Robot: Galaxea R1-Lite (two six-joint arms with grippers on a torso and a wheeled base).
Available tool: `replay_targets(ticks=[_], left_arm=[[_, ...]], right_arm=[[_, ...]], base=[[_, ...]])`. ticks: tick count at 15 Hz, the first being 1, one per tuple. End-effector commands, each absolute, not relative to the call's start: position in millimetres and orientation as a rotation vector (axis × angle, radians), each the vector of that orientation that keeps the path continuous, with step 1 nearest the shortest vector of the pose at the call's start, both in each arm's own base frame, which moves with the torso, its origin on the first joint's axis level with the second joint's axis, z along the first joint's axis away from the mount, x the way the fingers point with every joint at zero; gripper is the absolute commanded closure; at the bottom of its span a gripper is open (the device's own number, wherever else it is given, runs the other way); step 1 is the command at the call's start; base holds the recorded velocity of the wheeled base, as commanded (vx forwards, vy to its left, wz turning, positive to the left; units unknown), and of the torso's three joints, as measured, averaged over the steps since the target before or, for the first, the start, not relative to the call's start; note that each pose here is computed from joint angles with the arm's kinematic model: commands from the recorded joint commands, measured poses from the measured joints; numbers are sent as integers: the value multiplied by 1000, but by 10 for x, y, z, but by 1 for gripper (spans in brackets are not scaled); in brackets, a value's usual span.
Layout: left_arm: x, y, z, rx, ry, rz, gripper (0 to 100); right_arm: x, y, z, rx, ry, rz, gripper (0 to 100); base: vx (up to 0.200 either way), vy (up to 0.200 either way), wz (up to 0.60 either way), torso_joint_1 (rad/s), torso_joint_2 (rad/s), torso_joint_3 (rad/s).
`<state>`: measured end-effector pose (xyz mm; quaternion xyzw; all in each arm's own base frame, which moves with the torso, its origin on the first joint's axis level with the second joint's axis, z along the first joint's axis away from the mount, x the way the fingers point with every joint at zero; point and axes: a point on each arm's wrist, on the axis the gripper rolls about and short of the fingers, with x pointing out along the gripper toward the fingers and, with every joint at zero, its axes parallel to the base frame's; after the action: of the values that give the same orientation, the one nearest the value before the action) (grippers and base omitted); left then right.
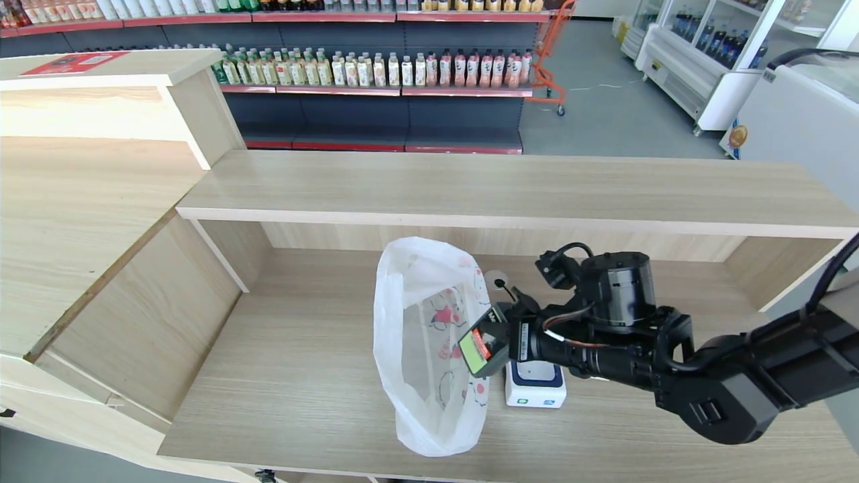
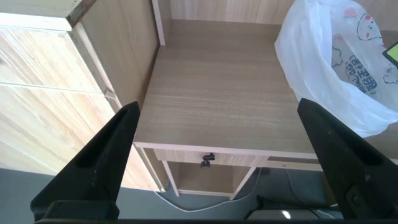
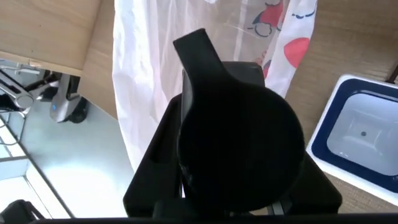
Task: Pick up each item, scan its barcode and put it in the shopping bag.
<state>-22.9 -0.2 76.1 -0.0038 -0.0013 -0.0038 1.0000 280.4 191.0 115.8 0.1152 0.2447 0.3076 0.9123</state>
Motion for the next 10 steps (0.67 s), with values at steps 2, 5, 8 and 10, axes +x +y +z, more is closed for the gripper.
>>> replay_targets(ticks=[2,5,8,10], left_arm=[[-229,-2,761,-8,-3,-8,0],[-229,-2,761,-8,-3,-8,0],[-229,-3,761,-8,-3,-6,0],[-229,-2,761,-8,-3,-8,0]], right_arm=[[3010,2062,852,127,527,610,100],[3079,2137,683,-42,504,655,100],[3159,2286,591,-107,434,696,100],[3227,2343,541,-152,411,712,100]], base=[[0,0,0,0,0,0],[0,0,0,0,0,0],[0,0,0,0,0,0],[0,0,0,0,0,0]])
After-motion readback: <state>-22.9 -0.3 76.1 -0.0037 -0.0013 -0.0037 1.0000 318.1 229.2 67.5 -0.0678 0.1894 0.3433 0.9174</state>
